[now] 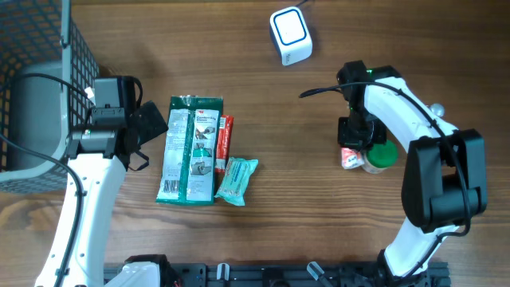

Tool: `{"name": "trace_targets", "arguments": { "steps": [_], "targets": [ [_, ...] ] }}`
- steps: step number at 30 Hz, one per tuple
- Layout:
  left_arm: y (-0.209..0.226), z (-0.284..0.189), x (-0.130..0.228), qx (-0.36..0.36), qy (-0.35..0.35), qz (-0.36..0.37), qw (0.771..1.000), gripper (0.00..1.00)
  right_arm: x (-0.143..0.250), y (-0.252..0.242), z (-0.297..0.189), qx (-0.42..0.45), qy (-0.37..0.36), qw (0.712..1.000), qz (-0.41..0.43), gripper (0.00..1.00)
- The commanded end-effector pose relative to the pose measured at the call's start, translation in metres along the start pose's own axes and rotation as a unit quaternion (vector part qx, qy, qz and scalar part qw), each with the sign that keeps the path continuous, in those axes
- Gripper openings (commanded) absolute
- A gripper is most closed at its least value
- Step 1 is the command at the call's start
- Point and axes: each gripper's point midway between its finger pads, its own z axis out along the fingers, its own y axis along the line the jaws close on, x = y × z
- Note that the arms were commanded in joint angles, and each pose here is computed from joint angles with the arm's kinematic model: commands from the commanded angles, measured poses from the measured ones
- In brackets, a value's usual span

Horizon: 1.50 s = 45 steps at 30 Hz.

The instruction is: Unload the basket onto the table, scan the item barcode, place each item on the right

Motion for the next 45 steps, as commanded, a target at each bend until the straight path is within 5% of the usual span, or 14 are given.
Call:
{"name": "trace_targets", "arguments": {
  "steps": [1, 8, 17, 18, 20, 27, 32, 33, 37, 38, 45],
  "targets": [
    [0.002, -0.001, -0.005, -0.005, -0.007, -0.009, 1.0, 1.0, 0.005, -0.032, 0.002, 0.091, 0.003, 0.996, 0.021, 0.04],
    [0.002, -0.001, -0.005, -0.005, -0.007, -0.009, 1.0, 1.0, 0.003, -0.045, 0.003, 0.101, 0.003, 0.994, 0.04, 0.04],
    [0.002, -0.001, -0.005, -0.005, -0.007, -0.009, 1.0, 1.0, -0.047, -0.022, 0.004, 0.039, -0.087, 0.995, 0.008, 0.06],
    [0.002, -0.001, -0.005, -0.005, -0.007, -0.009, 1.0, 1.0, -0.048, -0.022, 0.004, 0.039, -0.089, 0.995, 0.008, 0.11],
    [0.002, -0.001, -0.005, -0.005, -0.007, -0.009, 1.0, 1.0, -0.048, -0.022, 0.004, 0.039, -0.089, 0.995, 0.0, 0.39],
    [0.002, -0.001, -0.005, -0.005, -0.007, -0.009, 1.0, 1.0, -0.056, -0.023, -0.015, 0.038, -0.105, 0.994, 0.001, 0.61],
    [0.002, -0.001, -0.005, -0.005, -0.007, -0.009, 1.0, 1.0, -0.033, 0.053, -0.043, -0.146, -0.082, 0.983, -0.079, 0.73],
    [0.002, -0.001, -0.005, -0.005, -0.007, -0.009, 1.0, 1.0, -0.021, 0.08, -0.051, -0.205, -0.065, 0.972, -0.098, 0.86],
    [0.002, -0.001, -0.005, -0.005, -0.007, -0.009, 1.0, 1.0, 0.013, 0.148, -0.071, -0.315, -0.038, 0.935, -0.159, 0.93],
    [0.002, -0.001, -0.005, -0.005, -0.007, -0.009, 1.0, 1.0, 0.022, 0.164, -0.071, -0.314, -0.034, 0.935, -0.16, 1.0],
    [0.002, -0.001, -0.005, -0.005, -0.007, -0.009, 1.0, 1.0, 0.051, 0.202, -0.065, -0.234, -0.052, 0.963, -0.12, 1.0]
  ]
}}
